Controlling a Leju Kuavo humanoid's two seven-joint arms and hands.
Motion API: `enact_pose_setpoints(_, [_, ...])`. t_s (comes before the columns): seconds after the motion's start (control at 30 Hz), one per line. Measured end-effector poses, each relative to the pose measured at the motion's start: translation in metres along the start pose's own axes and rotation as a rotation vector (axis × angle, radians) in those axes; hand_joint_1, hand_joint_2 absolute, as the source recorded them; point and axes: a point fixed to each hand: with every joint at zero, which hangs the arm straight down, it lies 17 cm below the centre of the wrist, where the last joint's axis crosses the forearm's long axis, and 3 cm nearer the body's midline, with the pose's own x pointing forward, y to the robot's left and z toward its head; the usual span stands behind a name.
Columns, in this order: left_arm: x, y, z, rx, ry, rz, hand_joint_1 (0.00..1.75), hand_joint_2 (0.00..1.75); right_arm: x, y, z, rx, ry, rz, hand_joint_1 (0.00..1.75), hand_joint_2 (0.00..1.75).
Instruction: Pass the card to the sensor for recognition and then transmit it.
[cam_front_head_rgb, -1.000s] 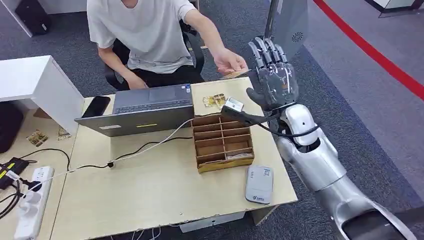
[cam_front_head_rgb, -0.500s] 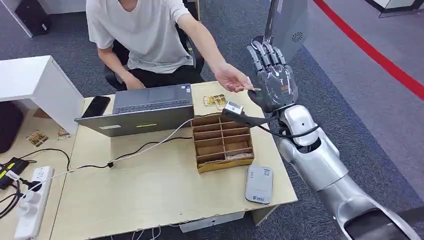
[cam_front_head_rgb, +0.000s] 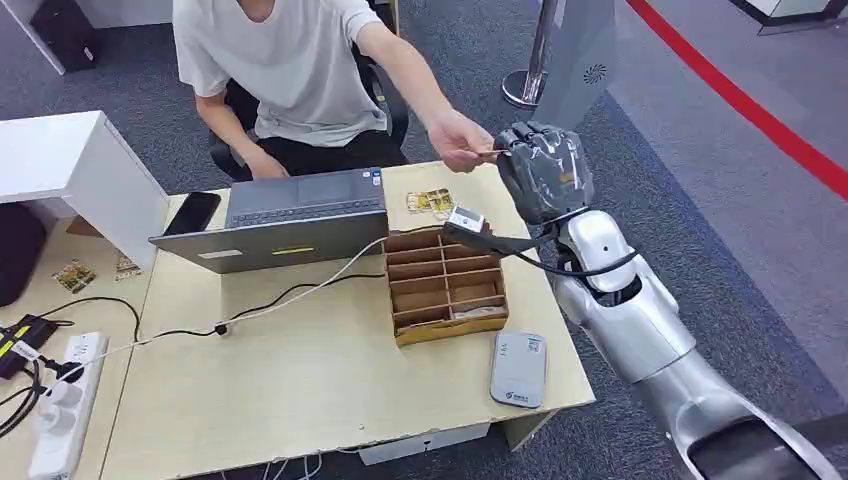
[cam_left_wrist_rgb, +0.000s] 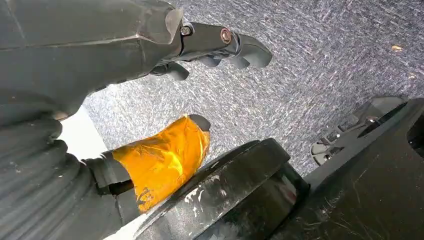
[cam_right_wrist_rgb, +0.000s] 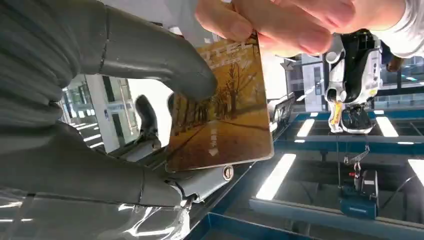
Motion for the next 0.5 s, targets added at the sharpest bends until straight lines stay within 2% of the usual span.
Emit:
enact_pose_setpoints(0.3, [0.007,0.0,0.0,-0.001,-0.043,0.013,0.0,1.75,0.001,-0.005,0.006,-0.041,0.006,-0.072,1.75,1.75])
enact_pose_setpoints(0.5, [0.006,0.002,0.0,0.008,-0.038,0.038,0.0,1.75,0.009,-0.021,0.042,-0.115,-0.003,-0.129,1.75,1.75])
